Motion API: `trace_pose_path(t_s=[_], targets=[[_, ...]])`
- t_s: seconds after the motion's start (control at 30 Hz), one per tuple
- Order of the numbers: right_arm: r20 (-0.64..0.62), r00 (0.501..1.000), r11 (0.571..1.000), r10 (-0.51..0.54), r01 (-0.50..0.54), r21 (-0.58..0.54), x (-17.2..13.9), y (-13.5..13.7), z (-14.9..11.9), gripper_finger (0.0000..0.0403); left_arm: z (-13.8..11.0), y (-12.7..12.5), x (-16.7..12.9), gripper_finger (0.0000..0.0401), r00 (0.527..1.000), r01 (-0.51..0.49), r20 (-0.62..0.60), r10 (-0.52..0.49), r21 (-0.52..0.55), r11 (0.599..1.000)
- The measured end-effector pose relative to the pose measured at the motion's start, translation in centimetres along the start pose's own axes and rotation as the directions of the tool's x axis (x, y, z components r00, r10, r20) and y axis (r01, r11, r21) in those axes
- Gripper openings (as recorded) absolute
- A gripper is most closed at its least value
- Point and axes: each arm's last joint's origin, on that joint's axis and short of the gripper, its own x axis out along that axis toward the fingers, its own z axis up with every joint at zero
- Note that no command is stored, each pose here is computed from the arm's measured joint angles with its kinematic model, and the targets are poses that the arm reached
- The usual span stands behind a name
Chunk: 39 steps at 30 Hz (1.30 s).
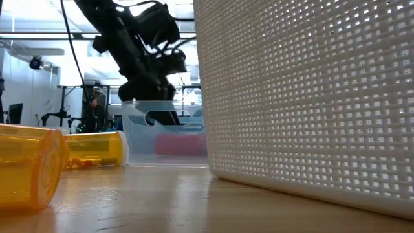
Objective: Pick & Place Medicine items
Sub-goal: Put the light green bandage into the transparent bin
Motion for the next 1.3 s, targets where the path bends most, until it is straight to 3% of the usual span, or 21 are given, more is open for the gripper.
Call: trace_pose_path(t_s=[0.1, 0.27, 0.5, 0.7, 0.77, 1.03, 1.17, 1.3], targets=[[0.000, 1.000, 1.000, 0.000, 0.000, -0.002, 0.0, 0.0, 0.0, 0.0240, 0.5, 0.0, -1.2, 0.0232, 0.999, -0.011, 0.043, 0.013, -0.041, 0.999], [0.000, 1.000, 1.000, 0.001, -0.001, -0.001, 0.0, 0.0, 0.0, 0.0240, 0.9, -0.1, -4.1, 0.0232, 0.989, -0.107, 0.076, 0.126, -0.215, 0.971], [-0.001, 1.000, 1.000, 0.000, 0.000, -0.001, 0.0, 0.0, 0.0, 0.0240, 0.3, -1.6, -8.7, 0.0232, 0.968, -0.179, 0.082, 0.239, -0.442, 0.879], [-0.001, 1.000, 1.000, 0.000, 0.000, -0.002, 0.0, 0.0, 0.0, 0.0240, -1.2, -3.6, -10.6, 0.0232, 0.963, -0.219, -0.001, 0.268, -0.583, 0.783], [-0.001, 1.000, 1.000, 0.000, 0.000, 0.000, 0.0, 0.0, 0.0, 0.0240, -1.8, -4.1, -10.7, 0.0232, 0.965, -0.225, -0.043, 0.260, -0.648, 0.727], [-0.001, 1.000, 1.000, 0.000, 0.000, -0.001, 0.0, 0.0, 0.0, 0.0240, -3.7, -5.5, -11.2, 0.0232, 0.959, -0.276, -0.216, 0.182, -0.857, 0.436], [0.000, 1.000, 1.000, 0.000, 0.000, -0.002, 0.0, 0.0, 0.0, 0.0240, -4.6, -6.2, -11.5, 0.0232, 0.949, -0.314, -0.309, 0.060, -0.910, 0.271], [-0.001, 1.000, 1.000, 0.000, 0.000, -0.002, 0.0, 0.0, 0.0, 0.0240, -5.4, -7.2, -12.0, 0.0232, 0.919, -0.377, -0.393, -0.045, -0.905, 0.196]])
